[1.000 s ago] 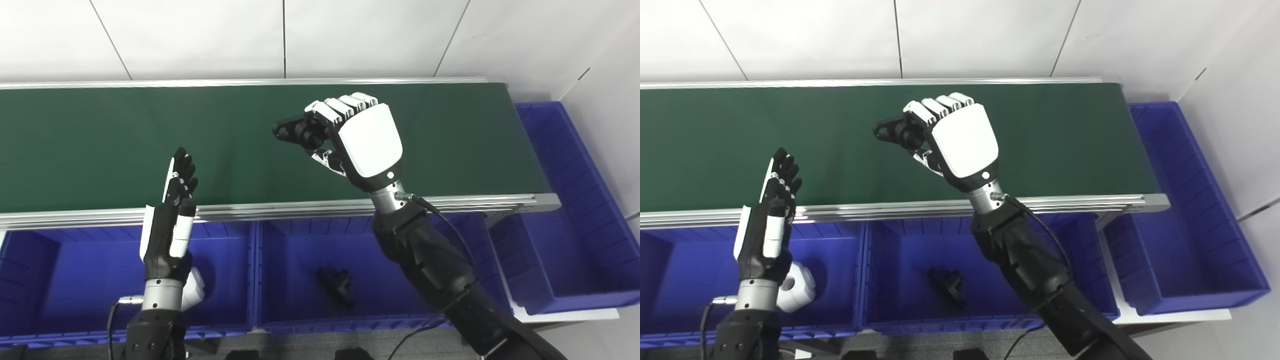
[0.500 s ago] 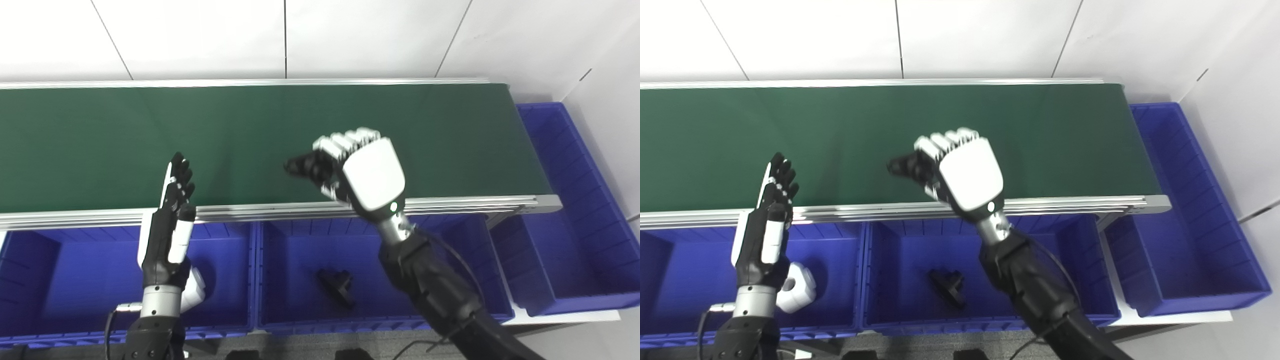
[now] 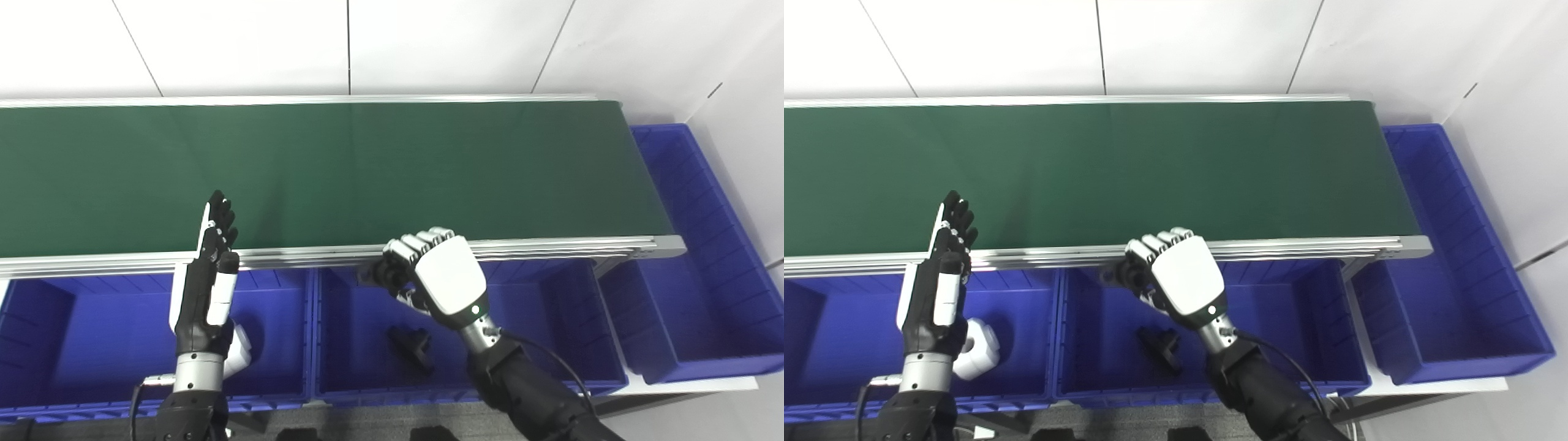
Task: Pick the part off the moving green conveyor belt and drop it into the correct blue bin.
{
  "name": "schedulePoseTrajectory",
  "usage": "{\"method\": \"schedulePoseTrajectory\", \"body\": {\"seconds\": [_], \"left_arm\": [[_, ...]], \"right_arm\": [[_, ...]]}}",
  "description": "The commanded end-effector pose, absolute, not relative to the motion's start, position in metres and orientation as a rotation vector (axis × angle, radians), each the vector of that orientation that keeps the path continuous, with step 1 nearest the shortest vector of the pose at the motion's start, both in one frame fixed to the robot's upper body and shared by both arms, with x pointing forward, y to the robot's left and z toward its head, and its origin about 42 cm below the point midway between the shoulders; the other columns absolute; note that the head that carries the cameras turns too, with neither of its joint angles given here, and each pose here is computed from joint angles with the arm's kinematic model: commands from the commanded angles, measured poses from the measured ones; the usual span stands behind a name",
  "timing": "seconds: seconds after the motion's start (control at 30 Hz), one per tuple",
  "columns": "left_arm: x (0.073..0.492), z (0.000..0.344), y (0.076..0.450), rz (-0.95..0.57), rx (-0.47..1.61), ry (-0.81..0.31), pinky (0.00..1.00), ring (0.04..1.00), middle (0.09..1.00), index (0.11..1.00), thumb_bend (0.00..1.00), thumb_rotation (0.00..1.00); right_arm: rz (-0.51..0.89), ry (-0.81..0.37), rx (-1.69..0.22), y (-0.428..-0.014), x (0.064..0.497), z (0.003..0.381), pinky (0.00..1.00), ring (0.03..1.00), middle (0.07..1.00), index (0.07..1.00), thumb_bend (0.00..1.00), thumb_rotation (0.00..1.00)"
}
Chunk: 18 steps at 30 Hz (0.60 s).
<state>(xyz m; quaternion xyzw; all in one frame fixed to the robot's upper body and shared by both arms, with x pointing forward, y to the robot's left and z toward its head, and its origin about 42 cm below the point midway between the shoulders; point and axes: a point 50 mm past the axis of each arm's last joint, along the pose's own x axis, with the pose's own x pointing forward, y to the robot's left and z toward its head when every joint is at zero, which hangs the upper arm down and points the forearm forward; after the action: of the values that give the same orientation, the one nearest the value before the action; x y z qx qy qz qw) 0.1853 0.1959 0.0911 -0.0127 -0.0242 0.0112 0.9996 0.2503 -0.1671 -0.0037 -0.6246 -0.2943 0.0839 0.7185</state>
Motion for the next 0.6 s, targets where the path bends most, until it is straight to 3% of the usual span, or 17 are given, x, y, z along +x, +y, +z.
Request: {"method": "schedulePoseTrajectory", "body": {"seconds": [0.0,0.23,0.3,0.47,0.5,0.53,0.57], "left_arm": [[0.188,0.1,0.194,0.027,-0.027,-0.113,1.0,1.0,1.0,1.0,0.66,0.92],[0.187,0.101,0.193,0.031,-0.026,-0.118,1.0,1.0,1.0,1.0,0.66,0.94],[0.187,0.101,0.192,0.032,-0.018,-0.119,1.0,1.0,1.0,1.0,0.67,0.95],[0.187,0.1,0.193,0.03,-0.021,-0.117,1.0,1.0,1.0,1.0,0.68,0.95],[0.187,0.1,0.193,0.03,-0.021,-0.116,1.0,1.0,1.0,1.0,0.68,0.95],[0.187,0.1,0.193,0.03,-0.019,-0.116,1.0,1.0,1.0,1.0,0.68,0.95],[0.187,0.1,0.193,0.03,-0.018,-0.116,1.0,1.0,1.0,1.0,0.68,0.95]], "right_arm": [[0.174,-0.693,-1.321,-0.166,0.255,0.003,0.21,0.247,0.386,0.502,0.52,0.0],[0.242,-0.62,-1.333,-0.17,0.25,-0.012,0.22,0.254,0.384,0.499,0.52,0.0],[0.253,-0.606,-1.333,-0.171,0.249,-0.016,0.23,0.251,0.451,0.484,0.53,0.0],[0.294,-0.431,-1.394,-0.174,0.249,-0.028,0.28,0.309,0.474,0.488,0.53,0.01],[0.292,-0.407,-1.399,-0.175,0.249,-0.029,0.36,0.392,0.533,0.603,0.73,0.23],[0.286,-0.373,-1.411,-0.176,0.249,-0.03,0.4,0.435,0.564,0.663,0.83,0.34],[0.283,-0.349,-1.42,-0.176,0.249,-0.03,0.55,0.589,0.695,0.777,0.93,0.5]]}}
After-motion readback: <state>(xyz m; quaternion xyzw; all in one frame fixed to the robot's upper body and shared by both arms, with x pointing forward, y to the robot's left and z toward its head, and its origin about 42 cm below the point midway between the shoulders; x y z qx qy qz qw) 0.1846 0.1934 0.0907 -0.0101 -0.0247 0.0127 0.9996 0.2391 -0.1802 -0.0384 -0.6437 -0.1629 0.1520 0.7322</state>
